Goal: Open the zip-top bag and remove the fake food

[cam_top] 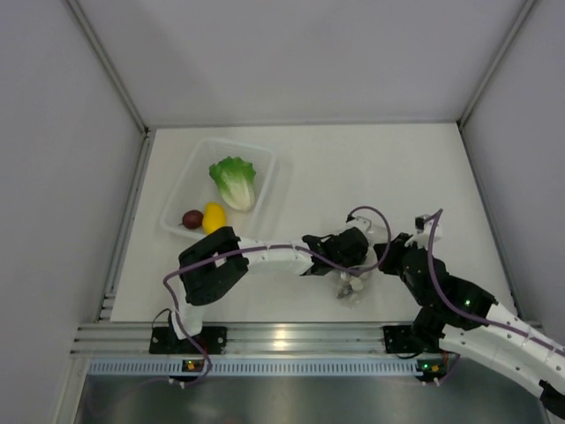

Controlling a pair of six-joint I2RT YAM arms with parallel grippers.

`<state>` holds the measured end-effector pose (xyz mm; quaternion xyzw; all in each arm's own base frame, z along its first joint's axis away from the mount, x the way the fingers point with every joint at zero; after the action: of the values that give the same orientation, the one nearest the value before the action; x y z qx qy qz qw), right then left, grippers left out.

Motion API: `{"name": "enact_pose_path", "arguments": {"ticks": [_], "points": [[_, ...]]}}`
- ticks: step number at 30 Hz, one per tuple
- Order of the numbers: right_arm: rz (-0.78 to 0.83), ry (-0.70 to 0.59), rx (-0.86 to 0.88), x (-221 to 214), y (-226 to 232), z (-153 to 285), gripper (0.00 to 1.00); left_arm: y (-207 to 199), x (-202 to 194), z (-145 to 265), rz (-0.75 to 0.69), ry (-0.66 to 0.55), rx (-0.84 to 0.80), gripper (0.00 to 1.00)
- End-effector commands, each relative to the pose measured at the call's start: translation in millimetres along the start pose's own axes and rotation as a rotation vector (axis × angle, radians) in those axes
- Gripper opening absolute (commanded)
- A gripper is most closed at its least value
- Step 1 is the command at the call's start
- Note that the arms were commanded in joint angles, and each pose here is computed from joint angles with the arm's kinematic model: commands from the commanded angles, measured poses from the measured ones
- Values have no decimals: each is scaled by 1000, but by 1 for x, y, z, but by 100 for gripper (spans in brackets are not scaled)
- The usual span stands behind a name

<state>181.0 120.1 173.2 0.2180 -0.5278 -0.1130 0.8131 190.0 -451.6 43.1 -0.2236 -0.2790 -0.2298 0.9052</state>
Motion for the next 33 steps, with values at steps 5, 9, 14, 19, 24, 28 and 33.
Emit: {"name": "enact_pose_path", "arguments": {"ticks": [5,9,14,19,24,28,33], "points": [[31,-58,7,17,10,-7,0,-30,20,35,-22,-94,-198,0],[71,-45,1,17,15,-12,0,-29,28,50,-33,-144,-210,0],[189,8,11,14,26,-19,0,-27,29,66,-69,-166,-233,0],[273,79,58,7,44,-25,0,-30,34,82,-110,-213,-279,0],[331,128,45,-5,43,-34,0,-8,46,97,-76,-295,-184,0],[350,167,60,-16,44,-37,0,19,59,108,16,-372,-63,0],[326,197,207,-28,67,-36,0,48,74,121,148,-454,33,0]]}}
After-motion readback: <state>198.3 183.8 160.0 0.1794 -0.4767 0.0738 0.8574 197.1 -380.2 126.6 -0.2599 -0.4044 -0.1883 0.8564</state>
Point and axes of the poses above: each gripper's point midway between its finger pads, its own z axis back along the fingers, its own y axis along the line the jaws close on, x = y × z, the point moved 1 cm from there along z, back along the fingers, and after that the axes turned 1 degree about -z, right-handed, at the moved point
